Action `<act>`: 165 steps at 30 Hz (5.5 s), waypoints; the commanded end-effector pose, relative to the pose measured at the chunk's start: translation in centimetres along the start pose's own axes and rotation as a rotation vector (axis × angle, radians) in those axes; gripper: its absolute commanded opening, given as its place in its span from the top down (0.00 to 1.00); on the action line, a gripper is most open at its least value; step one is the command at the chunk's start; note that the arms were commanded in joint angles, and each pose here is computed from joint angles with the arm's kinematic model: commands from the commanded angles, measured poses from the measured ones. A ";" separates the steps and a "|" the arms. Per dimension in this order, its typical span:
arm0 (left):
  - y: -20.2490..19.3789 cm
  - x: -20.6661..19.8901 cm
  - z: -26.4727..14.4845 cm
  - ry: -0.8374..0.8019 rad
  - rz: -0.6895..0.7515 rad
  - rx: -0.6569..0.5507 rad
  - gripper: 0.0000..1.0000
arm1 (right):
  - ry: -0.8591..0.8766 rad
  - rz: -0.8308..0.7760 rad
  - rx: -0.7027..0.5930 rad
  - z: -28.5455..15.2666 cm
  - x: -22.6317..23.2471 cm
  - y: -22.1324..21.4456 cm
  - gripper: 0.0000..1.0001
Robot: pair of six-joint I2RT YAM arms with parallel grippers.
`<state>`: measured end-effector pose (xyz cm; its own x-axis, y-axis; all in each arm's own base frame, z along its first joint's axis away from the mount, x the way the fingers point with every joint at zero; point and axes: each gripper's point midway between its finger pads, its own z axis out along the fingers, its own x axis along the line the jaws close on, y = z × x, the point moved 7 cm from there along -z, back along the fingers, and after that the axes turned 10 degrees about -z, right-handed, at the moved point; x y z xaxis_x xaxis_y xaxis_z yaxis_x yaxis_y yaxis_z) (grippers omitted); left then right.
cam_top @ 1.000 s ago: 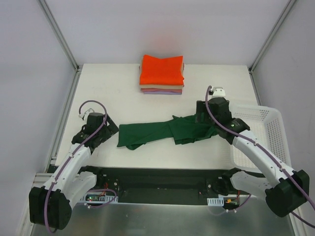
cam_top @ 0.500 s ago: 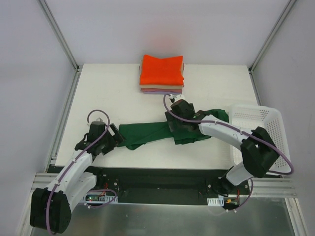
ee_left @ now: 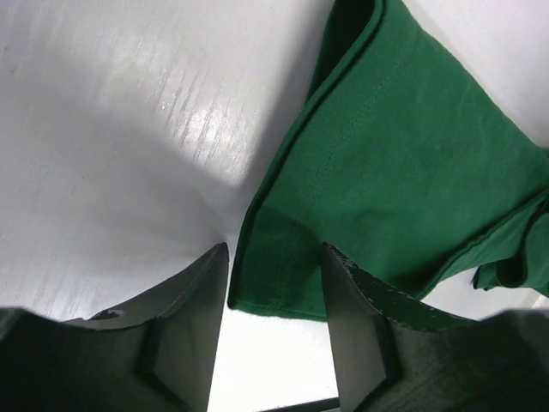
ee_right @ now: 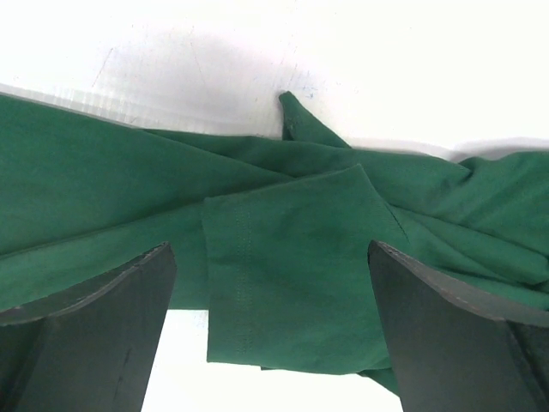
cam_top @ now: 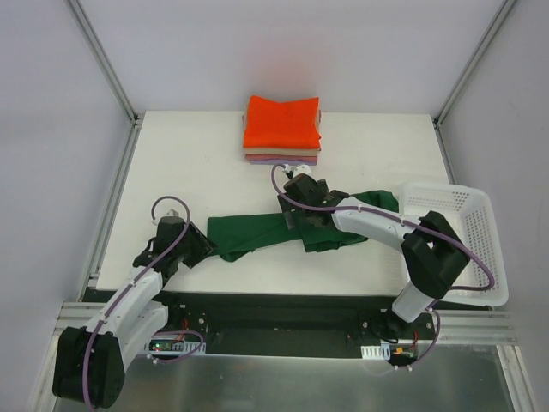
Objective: Fold and stack the t-shirts
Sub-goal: Flatten out the tshirt
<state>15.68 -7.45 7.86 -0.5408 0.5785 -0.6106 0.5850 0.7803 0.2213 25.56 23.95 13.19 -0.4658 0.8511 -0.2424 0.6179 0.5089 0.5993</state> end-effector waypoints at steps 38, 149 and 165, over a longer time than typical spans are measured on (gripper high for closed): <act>0.4 -1.9 -1.4 -0.108 0.050 -0.018 1.00 | -0.431 0.047 0.174 1.8 -2.9 -1.9 0.62; 16.2 -9.2 4.3 0.359 0.190 -0.340 1.00 | -0.177 0.363 0.386 8.8 -11.6 -0.1 0.76; 18.2 -15.1 -5.2 0.101 0.214 -0.579 1.00 | -0.456 0.140 0.102 -4.3 -19.5 6.9 1.00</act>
<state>32.06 -1.26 17.96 -0.6073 0.7242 -0.3266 0.4270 0.6442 0.6346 37.70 12.80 16.36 -0.1486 0.8998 -0.4103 0.8276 0.3402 0.4465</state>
